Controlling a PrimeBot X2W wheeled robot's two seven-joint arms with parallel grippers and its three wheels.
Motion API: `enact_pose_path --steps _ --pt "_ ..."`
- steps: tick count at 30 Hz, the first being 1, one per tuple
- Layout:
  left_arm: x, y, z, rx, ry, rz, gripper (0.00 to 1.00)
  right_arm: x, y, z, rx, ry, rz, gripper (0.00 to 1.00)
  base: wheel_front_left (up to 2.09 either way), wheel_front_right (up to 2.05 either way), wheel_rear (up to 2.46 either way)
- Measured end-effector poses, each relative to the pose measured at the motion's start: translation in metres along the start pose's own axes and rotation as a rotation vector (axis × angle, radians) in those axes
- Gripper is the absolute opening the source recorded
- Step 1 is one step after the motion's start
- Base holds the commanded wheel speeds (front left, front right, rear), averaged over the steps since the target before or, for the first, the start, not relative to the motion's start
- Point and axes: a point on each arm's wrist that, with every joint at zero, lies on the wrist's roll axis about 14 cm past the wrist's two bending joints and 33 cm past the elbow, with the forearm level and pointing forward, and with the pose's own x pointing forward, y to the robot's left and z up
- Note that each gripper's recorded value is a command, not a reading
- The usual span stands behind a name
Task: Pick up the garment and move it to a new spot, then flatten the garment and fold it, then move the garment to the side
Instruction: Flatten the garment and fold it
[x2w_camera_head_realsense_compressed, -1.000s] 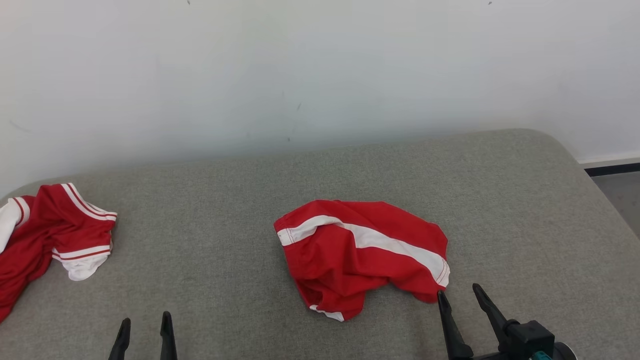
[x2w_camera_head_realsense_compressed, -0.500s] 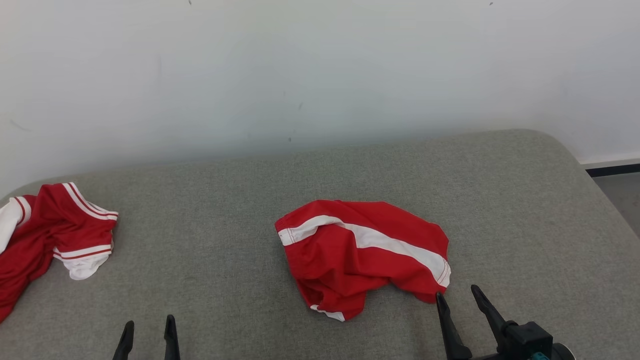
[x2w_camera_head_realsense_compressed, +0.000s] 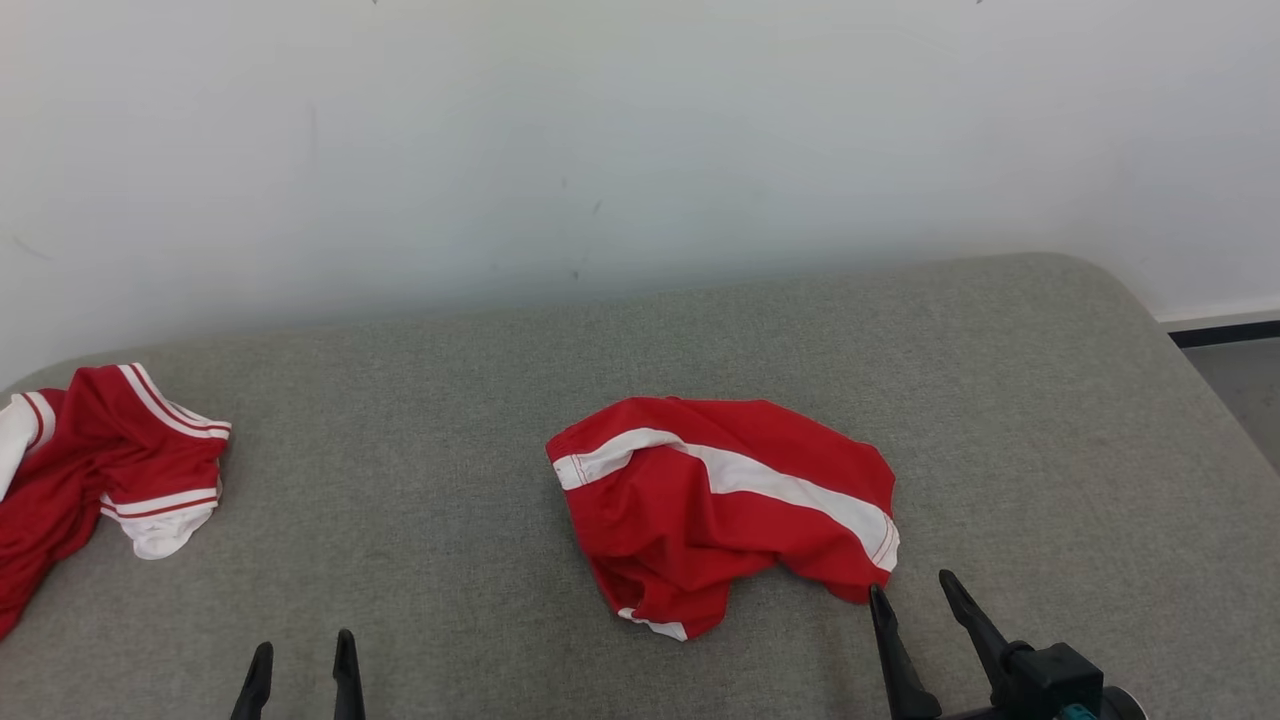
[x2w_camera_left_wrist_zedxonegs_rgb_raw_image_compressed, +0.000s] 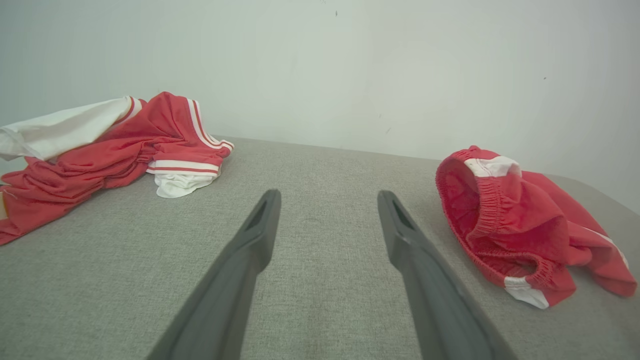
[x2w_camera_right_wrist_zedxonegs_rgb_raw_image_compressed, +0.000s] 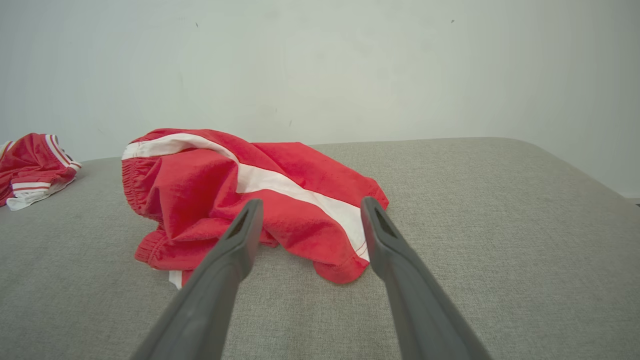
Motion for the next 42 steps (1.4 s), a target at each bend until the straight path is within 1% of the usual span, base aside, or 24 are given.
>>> enact_pose_path --steps 7,11,16,20,26,27,30,35,42 --pt "0.001 -0.003 -0.003 -0.001 0.009 -0.003 1.00 -0.001 -0.002 -0.002 0.006 0.005 -0.007 1.00 0.00 0.00 0.00" --pt "0.004 -0.013 -0.009 -0.009 0.030 -0.035 1.00 -0.001 -0.003 -0.003 0.007 0.007 -0.011 1.00 0.00 0.00 0.00" --pt "0.030 -0.041 -0.015 -0.053 0.092 -0.126 1.00 0.002 -0.002 -0.003 0.008 0.007 -0.007 1.00 0.00 0.00 0.00" --pt "0.054 -0.066 -0.024 -0.105 0.181 -0.200 1.00 0.002 -0.001 -0.004 0.014 0.008 -0.005 1.00 0.00 0.00 0.00" --pt "0.079 -0.103 -0.041 -0.163 0.308 -0.292 1.00 -0.003 -0.012 -0.005 0.015 0.014 -0.042 1.00 0.00 0.00 0.00" --pt "0.084 -0.109 -0.041 -0.187 0.318 -0.302 1.00 -0.005 -0.014 -0.006 0.015 0.016 -0.049 1.00 0.00 0.00 0.00" --pt "0.093 -0.126 -0.043 -0.218 0.340 -0.337 1.00 -0.009 -0.022 -0.008 0.016 0.021 -0.077 1.00 0.00 0.00 0.00" --pt "0.099 -0.142 -0.063 -0.215 0.427 -0.353 1.00 -0.016 -0.031 -0.010 0.017 0.030 -0.111 1.00 0.00 0.00 0.00" --pt "0.110 -0.164 -0.062 -0.254 0.427 -0.397 1.00 -0.023 -0.040 -0.011 0.017 0.033 -0.146 1.00 0.00 0.00 0.00"
